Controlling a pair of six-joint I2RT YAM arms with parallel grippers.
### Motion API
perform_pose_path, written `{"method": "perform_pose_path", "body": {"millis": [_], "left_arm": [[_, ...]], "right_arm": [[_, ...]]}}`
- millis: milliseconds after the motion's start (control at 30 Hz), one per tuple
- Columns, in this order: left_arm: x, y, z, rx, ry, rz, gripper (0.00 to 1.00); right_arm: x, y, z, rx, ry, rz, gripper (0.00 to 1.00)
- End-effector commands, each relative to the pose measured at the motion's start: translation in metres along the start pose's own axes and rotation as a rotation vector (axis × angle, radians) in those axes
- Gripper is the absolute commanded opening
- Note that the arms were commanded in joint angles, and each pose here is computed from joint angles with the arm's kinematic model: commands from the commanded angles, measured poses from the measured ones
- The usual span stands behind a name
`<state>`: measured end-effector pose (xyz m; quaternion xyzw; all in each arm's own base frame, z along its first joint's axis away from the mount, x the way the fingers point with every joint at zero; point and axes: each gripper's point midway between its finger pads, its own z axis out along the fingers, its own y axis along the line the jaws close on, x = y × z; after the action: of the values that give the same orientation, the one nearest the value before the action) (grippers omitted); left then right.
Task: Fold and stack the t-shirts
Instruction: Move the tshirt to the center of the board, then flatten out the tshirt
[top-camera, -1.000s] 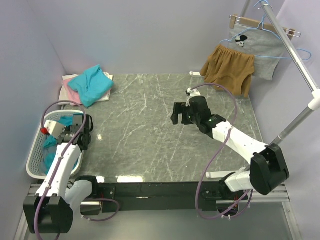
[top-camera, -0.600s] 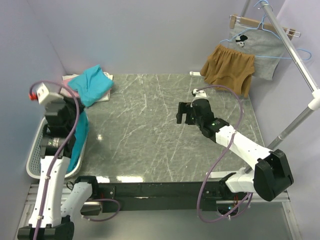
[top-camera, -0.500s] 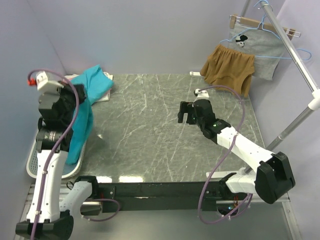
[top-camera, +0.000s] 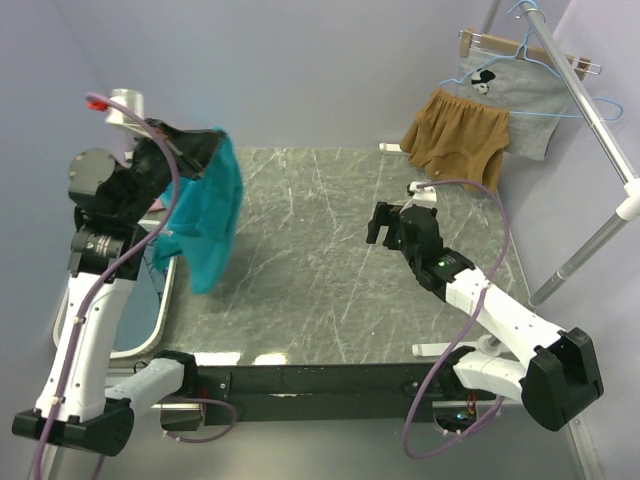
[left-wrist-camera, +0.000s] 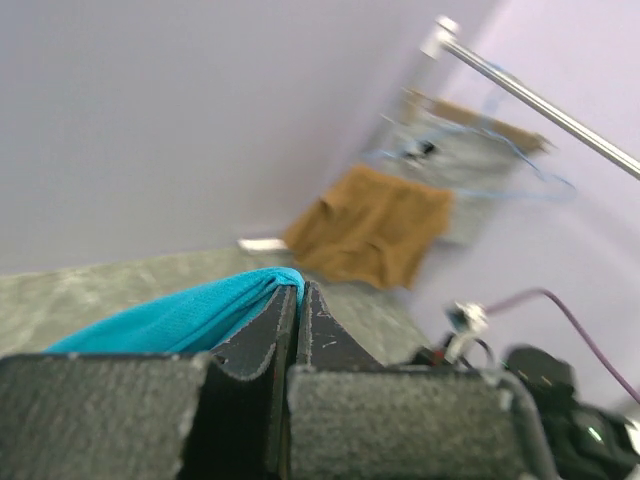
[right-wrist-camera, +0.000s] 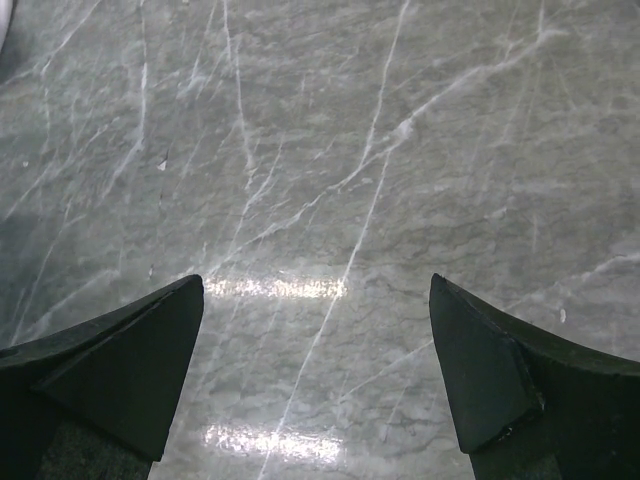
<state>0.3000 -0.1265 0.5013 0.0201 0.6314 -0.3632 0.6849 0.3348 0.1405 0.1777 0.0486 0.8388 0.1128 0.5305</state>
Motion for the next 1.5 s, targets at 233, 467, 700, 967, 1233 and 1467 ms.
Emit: {"method": "perform_pose_path", "body": {"millis": [233,467,700,967,1233,1467], "left_arm": [[0.208,-0.010,0.036,0.124,0.321,-0.065,0.09],[0.348,0.004,0.044,-0.002,0.549,-0.017,0.99],[0.315,0.074,0.058,-0.404,0.370,0.063,0.99],[0.294,0.193,0.048,-0.668,0.358,-0.008,0.99],[0.334,0.218,0.009,-0.748,0.476,-0.040,0.99],[0.373,0.223,-0.013,-0.748,0.607,-0.053,0.99]], "right_arm": [[-0.016,-0.018,-0.010,0.054,-0.089,0.134,1.00],[-0.014,-0.003,-0.013,-0.031,-0.047,0.137,1.00],[0.008,0.041,0.001,-0.231,0.095,0.118,1.00],[0.066,0.052,0.063,-0.213,0.323,0.048,1.00],[0.103,0.090,0.074,-0.308,0.435,-0.090,1.00],[0.129,0.096,0.090,-0.243,0.520,-0.267,1.00]]}}
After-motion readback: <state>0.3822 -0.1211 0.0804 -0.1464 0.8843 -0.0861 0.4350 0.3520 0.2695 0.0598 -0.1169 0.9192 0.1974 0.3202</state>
